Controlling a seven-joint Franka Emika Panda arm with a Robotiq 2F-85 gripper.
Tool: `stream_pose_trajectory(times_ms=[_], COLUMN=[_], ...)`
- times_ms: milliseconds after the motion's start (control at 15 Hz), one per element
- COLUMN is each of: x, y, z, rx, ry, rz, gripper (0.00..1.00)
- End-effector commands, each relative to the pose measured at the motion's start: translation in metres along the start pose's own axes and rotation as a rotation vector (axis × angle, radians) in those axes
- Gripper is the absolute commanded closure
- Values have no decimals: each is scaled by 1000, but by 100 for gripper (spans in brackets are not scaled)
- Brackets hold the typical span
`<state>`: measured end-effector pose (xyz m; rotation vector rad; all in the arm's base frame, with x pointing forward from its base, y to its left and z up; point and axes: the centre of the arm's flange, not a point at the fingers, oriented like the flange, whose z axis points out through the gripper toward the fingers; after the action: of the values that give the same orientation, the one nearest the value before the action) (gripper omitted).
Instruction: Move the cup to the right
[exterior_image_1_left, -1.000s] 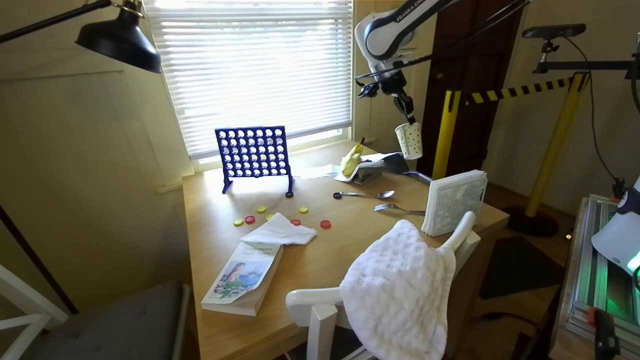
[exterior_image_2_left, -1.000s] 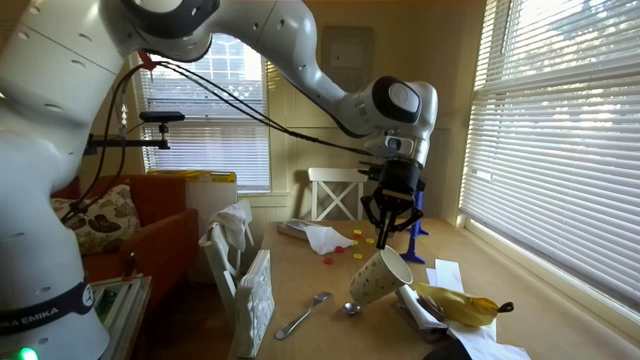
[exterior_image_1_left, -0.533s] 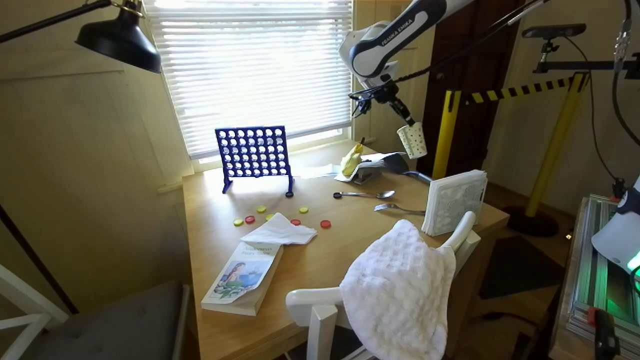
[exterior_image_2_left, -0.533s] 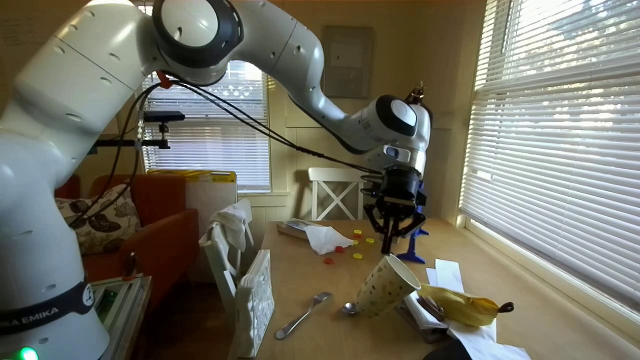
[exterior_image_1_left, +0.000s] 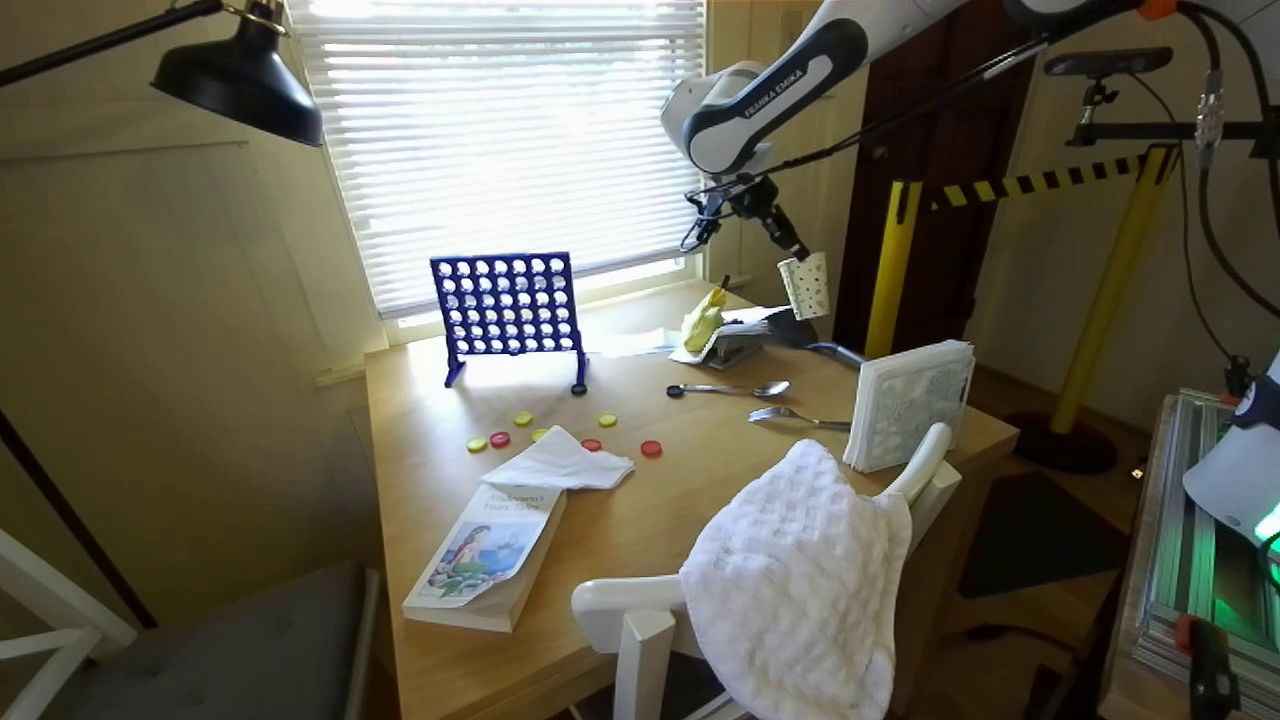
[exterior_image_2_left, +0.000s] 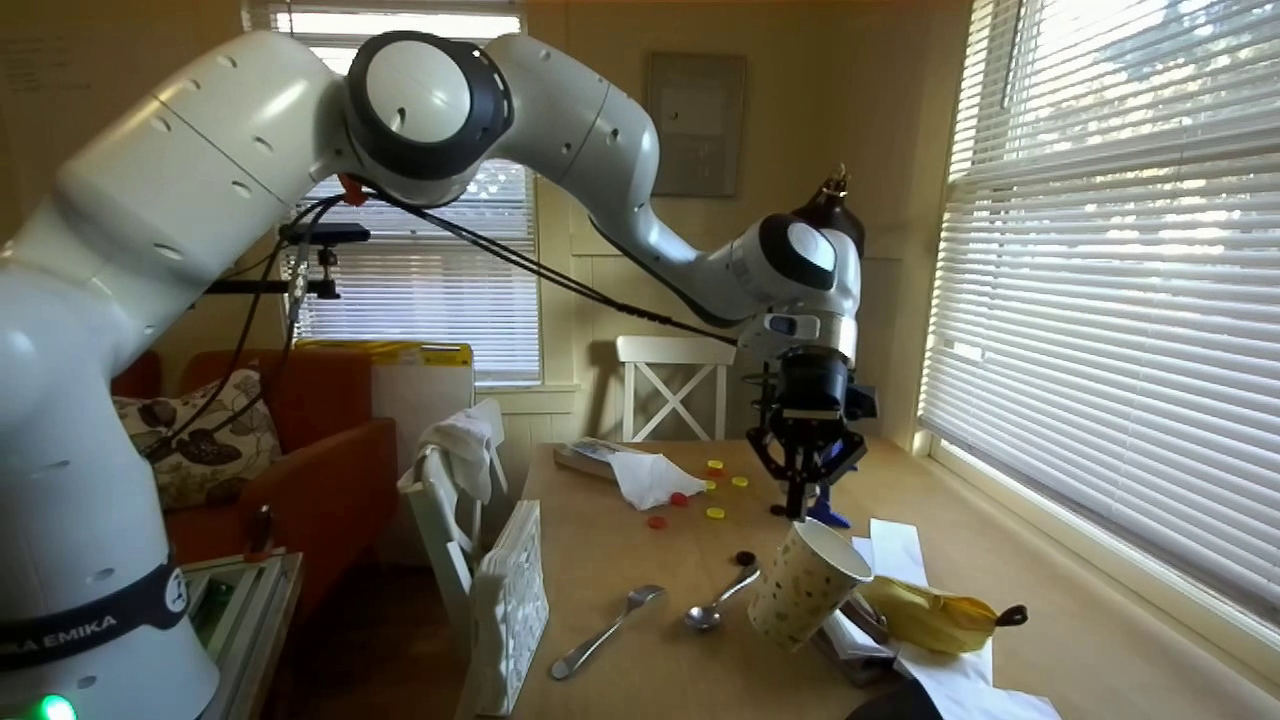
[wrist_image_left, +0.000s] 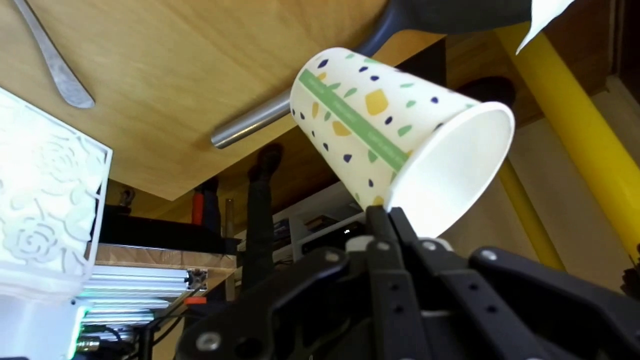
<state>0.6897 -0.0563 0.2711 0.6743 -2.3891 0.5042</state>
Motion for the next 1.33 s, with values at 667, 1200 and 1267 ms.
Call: stream_pose_trajectory(times_ms=[667,1200,1267], x=[-38,-48,-50], y=[9,33,45], z=[9,12,16], rx=[-21,-9,-4], ry=[-67,-102,-120], rz=[4,85,98], gripper=[99,99,99])
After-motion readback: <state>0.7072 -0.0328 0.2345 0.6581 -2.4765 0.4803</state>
